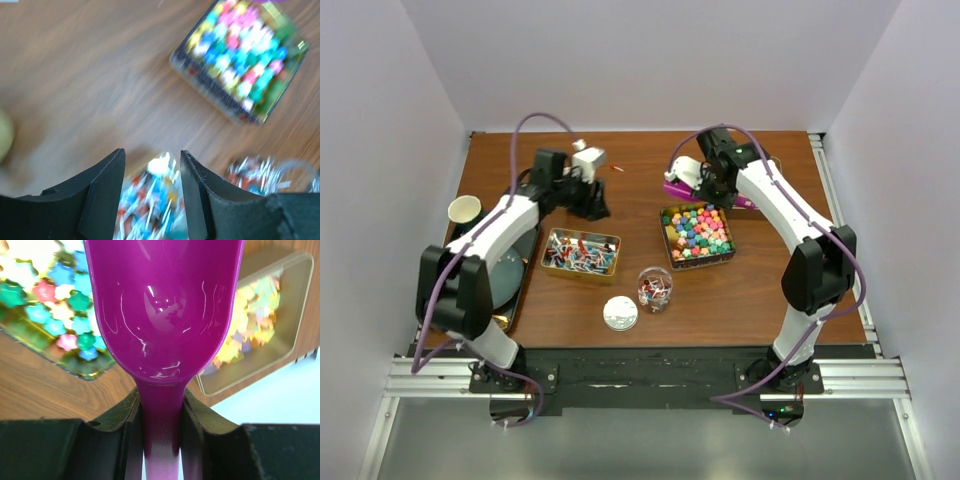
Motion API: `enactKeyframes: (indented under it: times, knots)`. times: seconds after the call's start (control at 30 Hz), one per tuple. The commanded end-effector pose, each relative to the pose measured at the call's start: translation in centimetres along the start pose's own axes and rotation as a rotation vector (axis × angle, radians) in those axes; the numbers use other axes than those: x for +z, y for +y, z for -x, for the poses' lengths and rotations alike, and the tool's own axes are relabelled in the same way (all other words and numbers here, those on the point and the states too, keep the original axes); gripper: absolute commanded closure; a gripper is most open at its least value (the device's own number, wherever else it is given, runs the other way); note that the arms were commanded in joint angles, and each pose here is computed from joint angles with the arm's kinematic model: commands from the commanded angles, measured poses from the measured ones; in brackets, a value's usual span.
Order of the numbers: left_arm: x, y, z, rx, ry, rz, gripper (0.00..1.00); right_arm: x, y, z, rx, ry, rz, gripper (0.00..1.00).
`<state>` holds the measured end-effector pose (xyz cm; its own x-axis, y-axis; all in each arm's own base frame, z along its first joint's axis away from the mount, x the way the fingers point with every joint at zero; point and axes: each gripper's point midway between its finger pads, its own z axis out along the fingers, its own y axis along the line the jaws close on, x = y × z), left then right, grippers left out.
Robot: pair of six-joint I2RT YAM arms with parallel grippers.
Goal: Pack the candies
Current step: Move the storage box to the center of the board.
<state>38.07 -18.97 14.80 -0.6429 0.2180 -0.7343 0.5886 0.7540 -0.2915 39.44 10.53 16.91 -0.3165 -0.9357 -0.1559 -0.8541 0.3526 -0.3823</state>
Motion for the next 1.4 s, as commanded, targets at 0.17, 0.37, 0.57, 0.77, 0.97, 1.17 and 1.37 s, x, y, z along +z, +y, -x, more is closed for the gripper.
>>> enactKeyframes:
  times: [0.17,0.37,0.57,0.77,0.97,1.17,1.37]
  knots:
    - [9.0,-3.3,5.4,-0.036,-0.071,-0.053,0.46,-0.5,-2.9,-5.5,0.268,0.091,-0.056,1.00]
    - [13.3,-6.4,5.3,-0.023,-0.047,-0.074,0.43,-0.5,-2.8,-7.1,0.314,0.101,-0.047,1.00]
    - [16.1,-6.7,5.4,0.103,-0.039,0.014,0.40,-0.5,-2.1,-8.3,0.326,0.111,-0.031,1.00]
    - [18.2,-5.7,5.7,0.222,-0.005,0.025,0.40,-0.1,-1.6,-8.5,0.334,0.105,-0.008,1.00]
    - [19.7,-6.0,5.3,0.335,0.047,-0.045,0.44,0.3,-1.3,-8.4,0.349,0.098,-0.003,1.00]
    - [19.3,-6.9,4.2,0.381,0.082,-0.117,0.53,0.3,-1.3,-8.8,0.366,0.107,-0.017,1.00]
    - [18.4,-7.5,2.2,0.372,0.127,-0.160,0.61,0.2,-1.7,-8.7,0.376,0.102,-0.025,1.00]
